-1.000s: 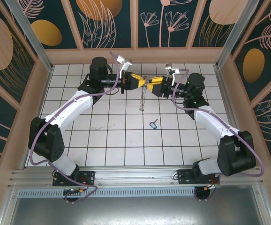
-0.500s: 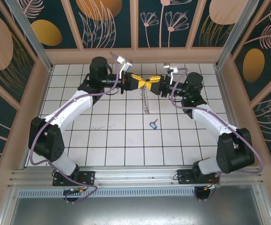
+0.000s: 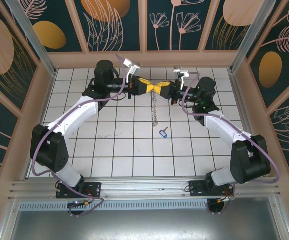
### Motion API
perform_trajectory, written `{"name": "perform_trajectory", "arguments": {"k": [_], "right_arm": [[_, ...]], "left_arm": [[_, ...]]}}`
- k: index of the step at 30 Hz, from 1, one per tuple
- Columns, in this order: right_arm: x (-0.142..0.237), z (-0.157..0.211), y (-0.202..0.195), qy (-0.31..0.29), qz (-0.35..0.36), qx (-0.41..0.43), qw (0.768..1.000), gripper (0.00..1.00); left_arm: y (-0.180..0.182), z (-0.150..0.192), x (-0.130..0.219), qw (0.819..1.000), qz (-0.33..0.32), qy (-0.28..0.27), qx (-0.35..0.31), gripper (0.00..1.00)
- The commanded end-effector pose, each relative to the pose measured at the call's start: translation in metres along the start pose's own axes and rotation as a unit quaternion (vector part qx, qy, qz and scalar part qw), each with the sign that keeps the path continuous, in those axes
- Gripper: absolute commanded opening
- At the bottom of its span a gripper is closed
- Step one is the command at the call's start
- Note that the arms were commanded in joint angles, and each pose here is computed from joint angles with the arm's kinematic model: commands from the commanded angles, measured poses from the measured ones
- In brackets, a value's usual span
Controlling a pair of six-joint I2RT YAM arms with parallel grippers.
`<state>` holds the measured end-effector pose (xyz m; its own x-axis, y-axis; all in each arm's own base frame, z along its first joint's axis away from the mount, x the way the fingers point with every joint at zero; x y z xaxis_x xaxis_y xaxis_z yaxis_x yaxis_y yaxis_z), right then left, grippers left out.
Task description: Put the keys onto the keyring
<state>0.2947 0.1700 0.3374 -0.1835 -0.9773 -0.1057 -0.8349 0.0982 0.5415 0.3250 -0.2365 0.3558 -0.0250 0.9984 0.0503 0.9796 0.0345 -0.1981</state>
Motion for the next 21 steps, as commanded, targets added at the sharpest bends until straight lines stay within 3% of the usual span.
{"name": "perform_trajectory", "arguments": {"k": [1, 3, 4, 10, 14, 17, 21], "right_arm": [[-0.001, -0.008, 0.004, -0.025, 0.0, 0.025, 0.999, 0.0], [0.003, -0.009, 0.004, -0.038, 0.002, 0.027, 0.999, 0.0], [0.005, -0.009, 0.004, -0.045, 0.001, 0.028, 0.999, 0.0], [0.013, -0.011, 0.013, -0.091, -0.007, 0.041, 0.995, 0.0], [0.017, -0.011, 0.017, -0.134, -0.014, 0.041, 0.99, 0.0], [0.021, -0.013, 0.019, -0.17, -0.018, 0.038, 0.985, 0.0], [0.021, -0.014, 0.022, -0.208, -0.035, 0.03, 0.977, 0.0]], "left_arm": [[-0.004, -0.01, 0.001, 0.998, -0.039, -0.033, -0.026, 0.28], [-0.003, -0.013, 0.011, 0.992, -0.105, -0.064, -0.017, 0.57], [-0.005, -0.016, 0.016, 0.989, -0.118, -0.085, -0.016, 0.63], [-0.018, -0.023, 0.035, 0.974, -0.159, -0.161, 0.006, 0.82], [-0.025, -0.023, 0.039, 0.971, -0.143, -0.193, 0.017, 0.8], [-0.029, -0.023, 0.038, 0.972, -0.107, -0.206, 0.025, 0.71], [-0.03, -0.02, 0.036, 0.973, -0.081, -0.212, 0.03, 0.51]]}}
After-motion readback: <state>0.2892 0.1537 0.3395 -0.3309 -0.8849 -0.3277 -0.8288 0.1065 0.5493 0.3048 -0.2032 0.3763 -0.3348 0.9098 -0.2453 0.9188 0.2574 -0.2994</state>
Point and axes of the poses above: each hand's point on the last joint's axis, 136 mm out from that joint toward the fingers, its own x axis back along the fingers, its own y axis along the line the jaws close on, z = x × y, the point moved 10 cm from there along x, back along the fingers, and after that the axes turned 12 degrees about -x, right-handed, at the moved point
